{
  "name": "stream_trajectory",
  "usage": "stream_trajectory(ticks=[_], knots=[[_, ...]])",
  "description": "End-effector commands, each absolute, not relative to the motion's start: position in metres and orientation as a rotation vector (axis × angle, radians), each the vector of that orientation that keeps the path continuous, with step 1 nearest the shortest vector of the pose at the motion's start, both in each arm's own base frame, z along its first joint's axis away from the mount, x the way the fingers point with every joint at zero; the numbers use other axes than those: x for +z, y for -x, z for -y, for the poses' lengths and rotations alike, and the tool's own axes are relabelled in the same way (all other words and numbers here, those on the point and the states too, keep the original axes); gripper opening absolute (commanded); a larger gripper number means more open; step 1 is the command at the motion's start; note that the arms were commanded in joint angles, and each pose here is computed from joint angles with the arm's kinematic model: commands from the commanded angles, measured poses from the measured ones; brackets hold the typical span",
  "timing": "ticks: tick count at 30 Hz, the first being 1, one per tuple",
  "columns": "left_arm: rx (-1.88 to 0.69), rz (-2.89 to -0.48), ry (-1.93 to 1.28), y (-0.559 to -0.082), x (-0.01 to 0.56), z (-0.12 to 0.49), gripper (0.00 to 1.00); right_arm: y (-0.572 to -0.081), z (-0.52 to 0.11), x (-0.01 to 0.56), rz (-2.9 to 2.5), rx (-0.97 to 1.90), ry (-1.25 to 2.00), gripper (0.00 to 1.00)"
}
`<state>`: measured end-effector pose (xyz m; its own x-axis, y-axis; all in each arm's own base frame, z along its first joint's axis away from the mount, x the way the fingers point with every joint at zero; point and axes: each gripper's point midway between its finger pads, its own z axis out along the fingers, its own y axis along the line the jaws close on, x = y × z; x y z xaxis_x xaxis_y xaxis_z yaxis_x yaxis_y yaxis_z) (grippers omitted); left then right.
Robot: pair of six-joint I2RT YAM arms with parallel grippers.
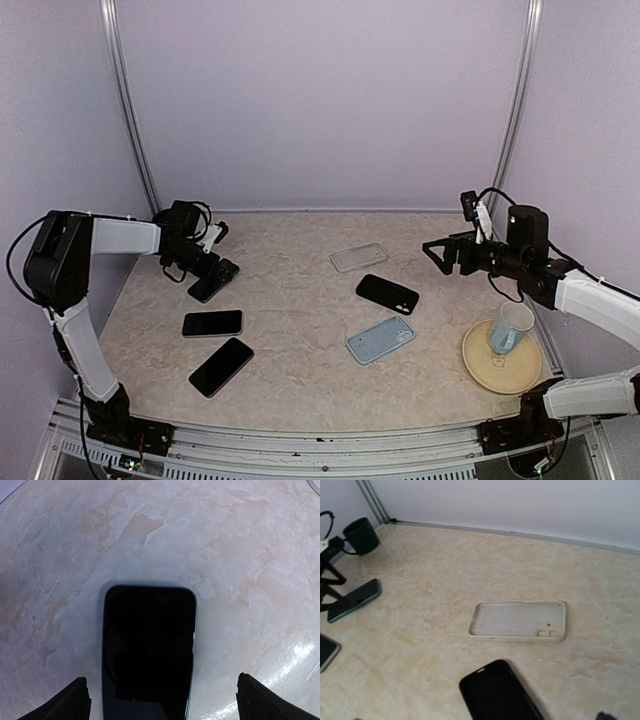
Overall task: Put the phone into the phone case
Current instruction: Pick up the phone from the corner of the board.
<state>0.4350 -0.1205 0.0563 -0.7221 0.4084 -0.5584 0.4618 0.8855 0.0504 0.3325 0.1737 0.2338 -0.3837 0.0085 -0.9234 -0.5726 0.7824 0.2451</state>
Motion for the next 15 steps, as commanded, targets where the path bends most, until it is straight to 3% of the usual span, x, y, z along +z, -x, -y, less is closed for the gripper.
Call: stream_trajectory(ticks=[1, 15], knots=[[-0.084, -2.417, -0.636, -0.457, 0.068, 0.111, 0.99, -0.324, -0.182, 0.238, -1.86, 0.688, 0.454, 1.0], [-0.176, -2.435, -0.659, -0.48, 0.047, 0.115, 0.99, -0.322, -0.188, 0.232, -1.878, 0.663, 0.474, 1.0]])
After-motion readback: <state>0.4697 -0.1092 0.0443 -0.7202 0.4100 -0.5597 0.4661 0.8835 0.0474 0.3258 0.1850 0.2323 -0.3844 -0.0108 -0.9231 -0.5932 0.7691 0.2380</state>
